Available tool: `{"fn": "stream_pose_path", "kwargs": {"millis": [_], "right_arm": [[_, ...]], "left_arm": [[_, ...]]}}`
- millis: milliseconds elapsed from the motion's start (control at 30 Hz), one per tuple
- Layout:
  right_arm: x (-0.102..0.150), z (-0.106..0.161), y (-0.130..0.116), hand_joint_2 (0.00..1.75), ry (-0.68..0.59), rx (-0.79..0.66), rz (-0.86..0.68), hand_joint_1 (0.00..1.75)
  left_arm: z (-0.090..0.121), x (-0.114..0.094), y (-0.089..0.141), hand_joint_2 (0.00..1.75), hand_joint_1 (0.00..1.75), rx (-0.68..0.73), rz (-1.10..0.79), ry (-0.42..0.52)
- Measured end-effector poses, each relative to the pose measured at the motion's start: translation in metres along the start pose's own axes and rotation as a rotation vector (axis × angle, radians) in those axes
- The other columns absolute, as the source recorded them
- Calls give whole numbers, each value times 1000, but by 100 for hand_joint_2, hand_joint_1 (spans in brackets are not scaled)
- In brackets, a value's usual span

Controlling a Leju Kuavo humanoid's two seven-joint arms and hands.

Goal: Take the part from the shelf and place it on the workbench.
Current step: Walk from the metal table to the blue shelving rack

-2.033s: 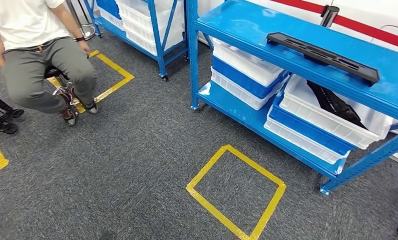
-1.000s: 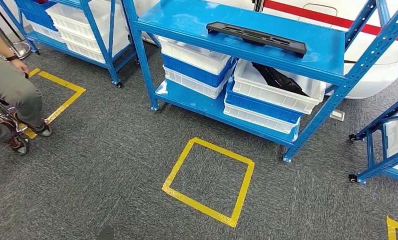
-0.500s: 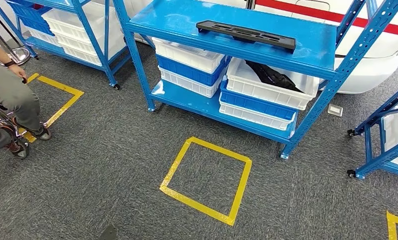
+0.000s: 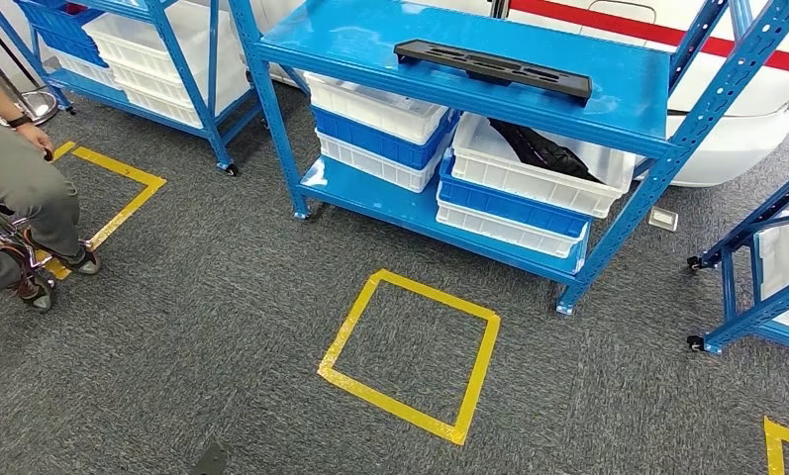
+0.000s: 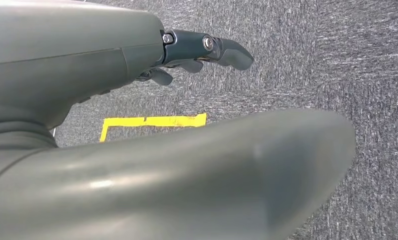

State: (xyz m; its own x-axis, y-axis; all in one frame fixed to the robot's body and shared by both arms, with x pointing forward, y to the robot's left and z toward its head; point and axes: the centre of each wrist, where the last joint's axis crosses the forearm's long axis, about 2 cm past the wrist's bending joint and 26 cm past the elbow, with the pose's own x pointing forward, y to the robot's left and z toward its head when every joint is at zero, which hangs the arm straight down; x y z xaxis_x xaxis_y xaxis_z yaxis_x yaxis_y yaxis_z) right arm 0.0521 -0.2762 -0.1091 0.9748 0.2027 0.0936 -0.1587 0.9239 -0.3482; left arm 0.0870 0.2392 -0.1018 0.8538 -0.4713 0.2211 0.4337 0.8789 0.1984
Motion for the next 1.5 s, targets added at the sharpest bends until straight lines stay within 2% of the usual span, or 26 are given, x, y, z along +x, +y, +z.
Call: {"fn": "stream_pose_path", "kwargs": {"millis": [1500], "right_arm": [[0, -1, -2, 0, -6, 0, 6, 0]], "left_arm": [[0, 1, 1, 0, 0, -5, 7, -7]]}}
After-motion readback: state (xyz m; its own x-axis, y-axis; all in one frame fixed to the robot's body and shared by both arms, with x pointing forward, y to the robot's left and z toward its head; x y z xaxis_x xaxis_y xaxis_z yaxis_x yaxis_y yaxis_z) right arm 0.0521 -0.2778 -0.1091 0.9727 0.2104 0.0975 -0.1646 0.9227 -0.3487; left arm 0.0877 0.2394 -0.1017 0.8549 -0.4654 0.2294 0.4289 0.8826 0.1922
